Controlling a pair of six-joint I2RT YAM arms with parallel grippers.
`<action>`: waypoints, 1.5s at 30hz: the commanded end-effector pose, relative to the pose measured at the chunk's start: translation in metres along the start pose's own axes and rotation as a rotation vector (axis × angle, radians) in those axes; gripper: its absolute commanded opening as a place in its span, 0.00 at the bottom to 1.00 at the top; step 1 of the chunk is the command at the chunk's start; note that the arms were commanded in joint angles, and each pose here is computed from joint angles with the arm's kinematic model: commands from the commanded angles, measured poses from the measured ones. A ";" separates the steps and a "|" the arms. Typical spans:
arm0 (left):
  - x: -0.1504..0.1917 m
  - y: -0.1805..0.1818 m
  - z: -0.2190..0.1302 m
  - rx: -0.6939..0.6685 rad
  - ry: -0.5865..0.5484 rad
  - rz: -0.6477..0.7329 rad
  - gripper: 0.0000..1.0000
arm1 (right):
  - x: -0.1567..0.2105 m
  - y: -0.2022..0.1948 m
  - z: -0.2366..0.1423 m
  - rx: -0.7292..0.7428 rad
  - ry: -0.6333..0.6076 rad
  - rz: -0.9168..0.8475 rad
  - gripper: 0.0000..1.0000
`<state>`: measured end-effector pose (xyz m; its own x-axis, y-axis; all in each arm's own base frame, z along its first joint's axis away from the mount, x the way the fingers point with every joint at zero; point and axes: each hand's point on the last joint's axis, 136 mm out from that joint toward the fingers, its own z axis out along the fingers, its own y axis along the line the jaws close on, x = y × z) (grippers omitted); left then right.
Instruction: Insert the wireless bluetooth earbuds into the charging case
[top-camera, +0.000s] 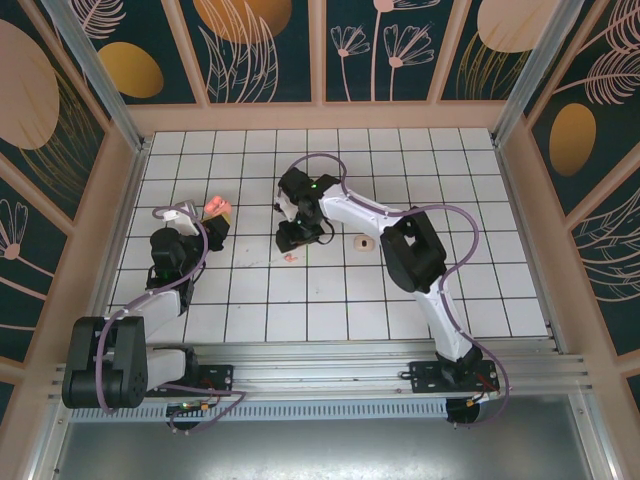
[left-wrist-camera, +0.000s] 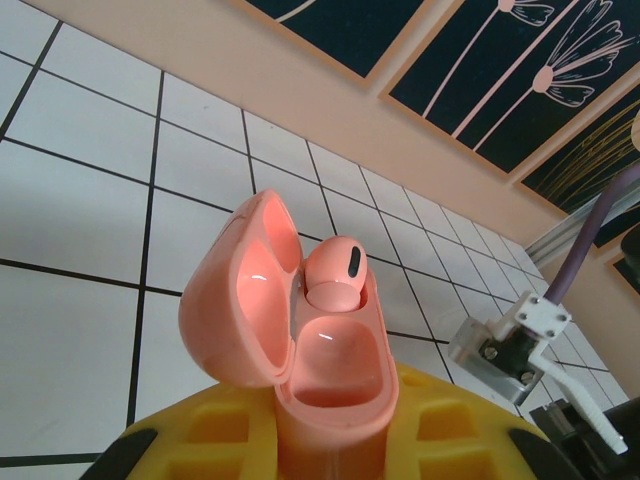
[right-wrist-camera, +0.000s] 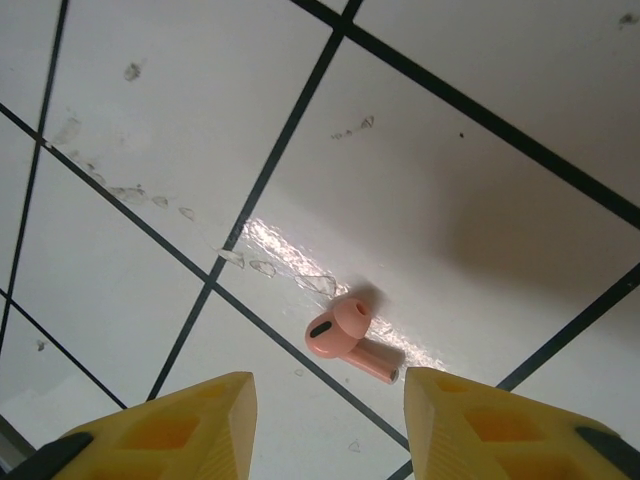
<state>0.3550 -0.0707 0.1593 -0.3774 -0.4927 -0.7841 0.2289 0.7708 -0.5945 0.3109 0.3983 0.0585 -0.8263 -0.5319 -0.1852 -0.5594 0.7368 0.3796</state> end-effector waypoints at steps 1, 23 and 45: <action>-0.011 -0.005 -0.001 0.012 -0.028 0.018 0.13 | 0.008 0.001 0.015 -0.024 0.033 -0.004 0.44; -0.010 -0.011 0.001 0.041 -0.005 0.023 0.13 | 0.032 0.004 0.030 -0.045 0.072 0.044 0.44; -0.010 -0.015 -0.002 0.057 -0.001 0.021 0.13 | 0.029 0.029 -0.004 -0.012 0.032 0.124 0.44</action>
<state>0.3519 -0.0756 0.1616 -0.3985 -0.4853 -0.7783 0.2482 0.7599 -0.6008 0.2639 0.4070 0.0363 -0.8794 -0.4700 -0.0760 -0.4514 0.7724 0.4467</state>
